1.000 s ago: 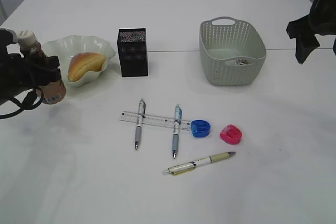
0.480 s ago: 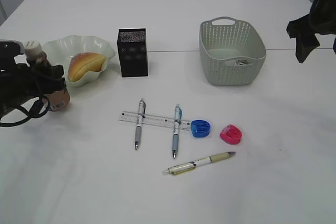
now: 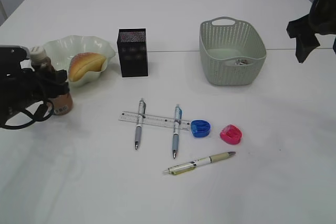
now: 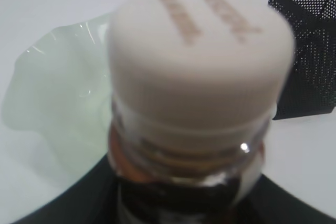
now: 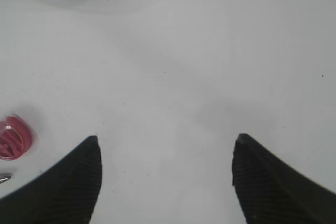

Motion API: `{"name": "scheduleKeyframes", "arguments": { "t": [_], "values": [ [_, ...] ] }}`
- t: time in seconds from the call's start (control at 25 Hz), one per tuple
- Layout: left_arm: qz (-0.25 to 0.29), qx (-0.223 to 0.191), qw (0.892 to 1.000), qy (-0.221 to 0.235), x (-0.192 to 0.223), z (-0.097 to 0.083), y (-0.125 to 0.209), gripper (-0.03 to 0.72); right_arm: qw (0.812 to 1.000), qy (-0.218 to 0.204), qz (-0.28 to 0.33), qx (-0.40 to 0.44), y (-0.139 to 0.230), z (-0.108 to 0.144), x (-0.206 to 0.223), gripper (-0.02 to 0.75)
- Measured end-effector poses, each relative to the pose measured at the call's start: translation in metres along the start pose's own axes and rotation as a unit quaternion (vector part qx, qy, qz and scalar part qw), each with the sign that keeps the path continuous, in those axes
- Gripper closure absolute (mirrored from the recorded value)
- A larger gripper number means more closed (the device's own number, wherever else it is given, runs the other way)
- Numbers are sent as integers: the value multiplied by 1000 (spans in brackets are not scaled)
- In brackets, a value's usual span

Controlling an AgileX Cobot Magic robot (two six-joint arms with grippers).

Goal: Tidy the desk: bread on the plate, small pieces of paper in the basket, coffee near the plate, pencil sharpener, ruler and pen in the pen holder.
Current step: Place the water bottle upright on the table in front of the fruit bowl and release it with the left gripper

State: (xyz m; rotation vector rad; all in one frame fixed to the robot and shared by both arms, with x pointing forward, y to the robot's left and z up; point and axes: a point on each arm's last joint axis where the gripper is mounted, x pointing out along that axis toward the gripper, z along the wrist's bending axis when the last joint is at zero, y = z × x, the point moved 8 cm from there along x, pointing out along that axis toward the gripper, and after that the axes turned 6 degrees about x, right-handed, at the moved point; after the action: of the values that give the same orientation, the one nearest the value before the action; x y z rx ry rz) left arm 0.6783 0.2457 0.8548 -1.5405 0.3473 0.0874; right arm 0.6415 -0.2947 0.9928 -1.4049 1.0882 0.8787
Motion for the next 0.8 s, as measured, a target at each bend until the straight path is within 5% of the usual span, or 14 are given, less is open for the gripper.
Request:
{"name": "scheduleKeyframes", "arguments": {
  "t": [0.8],
  "values": [
    [10, 44, 999, 4, 1, -1, 1, 217, 1000, 0, 2, 0, 1, 0, 0, 174]
  ]
}}
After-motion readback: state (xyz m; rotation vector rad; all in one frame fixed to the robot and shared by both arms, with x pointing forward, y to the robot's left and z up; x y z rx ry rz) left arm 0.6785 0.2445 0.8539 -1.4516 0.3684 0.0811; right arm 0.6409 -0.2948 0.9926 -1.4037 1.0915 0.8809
